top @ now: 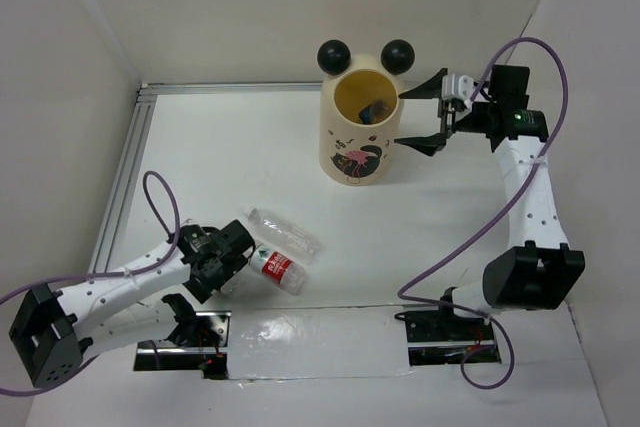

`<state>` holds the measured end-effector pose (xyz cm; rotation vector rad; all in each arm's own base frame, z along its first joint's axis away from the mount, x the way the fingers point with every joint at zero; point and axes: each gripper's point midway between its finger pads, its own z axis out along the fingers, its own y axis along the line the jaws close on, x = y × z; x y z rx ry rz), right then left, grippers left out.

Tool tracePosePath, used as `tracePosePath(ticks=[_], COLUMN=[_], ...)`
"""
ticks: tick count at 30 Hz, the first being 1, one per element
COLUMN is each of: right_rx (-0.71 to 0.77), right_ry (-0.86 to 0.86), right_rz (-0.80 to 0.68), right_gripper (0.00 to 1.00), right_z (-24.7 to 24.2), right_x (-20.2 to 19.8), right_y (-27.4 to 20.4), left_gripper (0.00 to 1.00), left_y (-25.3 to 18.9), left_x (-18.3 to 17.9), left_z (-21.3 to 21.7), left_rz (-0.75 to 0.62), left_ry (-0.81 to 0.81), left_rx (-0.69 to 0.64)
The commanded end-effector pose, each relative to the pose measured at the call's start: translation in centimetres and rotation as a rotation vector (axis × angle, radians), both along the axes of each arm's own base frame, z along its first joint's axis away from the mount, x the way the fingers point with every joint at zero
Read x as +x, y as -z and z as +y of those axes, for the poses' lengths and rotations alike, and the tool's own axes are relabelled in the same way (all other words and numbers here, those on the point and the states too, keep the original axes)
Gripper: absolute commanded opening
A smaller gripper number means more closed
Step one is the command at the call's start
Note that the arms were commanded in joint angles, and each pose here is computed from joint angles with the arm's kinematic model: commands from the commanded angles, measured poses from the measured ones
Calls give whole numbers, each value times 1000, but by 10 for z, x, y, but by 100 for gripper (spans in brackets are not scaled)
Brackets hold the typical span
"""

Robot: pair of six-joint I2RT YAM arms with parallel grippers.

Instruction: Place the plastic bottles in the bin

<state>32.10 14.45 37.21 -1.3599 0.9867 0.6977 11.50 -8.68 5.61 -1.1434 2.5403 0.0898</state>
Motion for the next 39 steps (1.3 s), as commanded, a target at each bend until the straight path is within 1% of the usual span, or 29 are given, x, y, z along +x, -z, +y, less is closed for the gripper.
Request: tracePosePath(ticks=[1,4,5,9,10,11,13,14,16,18,19,20,22,23,24,25,26,27,28,29,30,31,32,33,34,35,36,37,39], right_rx=[95,106,112,112,113,111,116,116,109,91,84,76,48,40,16,3,-8,-34,-47,-57,-78,-87,-94,-106,-114,-122,-121,-131,-129], right_ry=[-30,0,5,25,25,24,25,25,36,61,70,80,108,119,141,151,162,182,187,195,199,196,200,194,189,195,194,200,198], right_rz=[59,75,73,70,75,63,85,85,97,110,121,129,147,177,197,206,240,251,267,285,298,310,322,315,325,328,340,351,373], right_gripper=[100,100,100,100,100,100,100,100,100,96,95,92,87,82,76,63,56,50,37,28,22,19,19,21,21,22,22,22,22], right_z=[-16,-25,-28,-31,-30,-30,-29,-29,-30,-32,-32,-33,-35,-36,-38,-39,-40,-42,-42,-42,-41,-38,-39,-36,-34,-35,-34,-35,-34], right_x=[-15,-19,-19,-30,-33,-36,-37,-37,-36,-33,-33,-33,-33,-32,-31,-33,-34,-36,-42,-45,-49,-53,-56,-62,-65,-65,-69,-70,-74], right_y=[-2,-2,-3,0,2,-1,3,3,8,16,22,29,40,51,62,68,84,92,104,112,120,126,132,140,145,150,155,160,167], left_gripper=[95,93,91,76,70,55,42,29,20,11,9,9,6,6,6,6,6,6,6,6,6,6,7,7,7,9,9,14,14], left_y=[8,17,17,18,17,12,2,-12,-39,-81,-97,-134,-170,-182,-214,-241,-249,-274,-294,-319,-327,-338,-358,-364,-357,-366,-381,-391,-395], left_x=[5,9,12,14,15,17,18,24,28,38,44,54,67,76,86,102,116,126,146,149,164,173,187,200,212,222,234,238,257], left_z=[-6,-4,-7,-6,-7,-9,-10,-17,-26,-42,-50,-66,-90,-107,-123,-148,-166,-180,-206,-215,-230,-240,-249,-249,-261,-260,-256,-258,-260], left_rz=[9,19,10,4,-3,-18,-30,-63,-139,-225,-265,-358,-459,-498,-578,-691,-736,-814,-926,-1004,-1048,-1099,-1187,-1224,-1232,-1270,-1336,-1370,-1400], left_ry=[-44,-46,-46,-29,-29,-21,-10,12,70,151,193,284,399,468,574,616,726,755,828,800,863,876,841,843,838,809,752,728,692], left_rx=[-9,37,28,42,36,21,9,-12,-30,-65,-73,-93,-109,-88,-78,-123,-56,-63,-21,-80,-11,7,7,82,116,142,177,181,228])
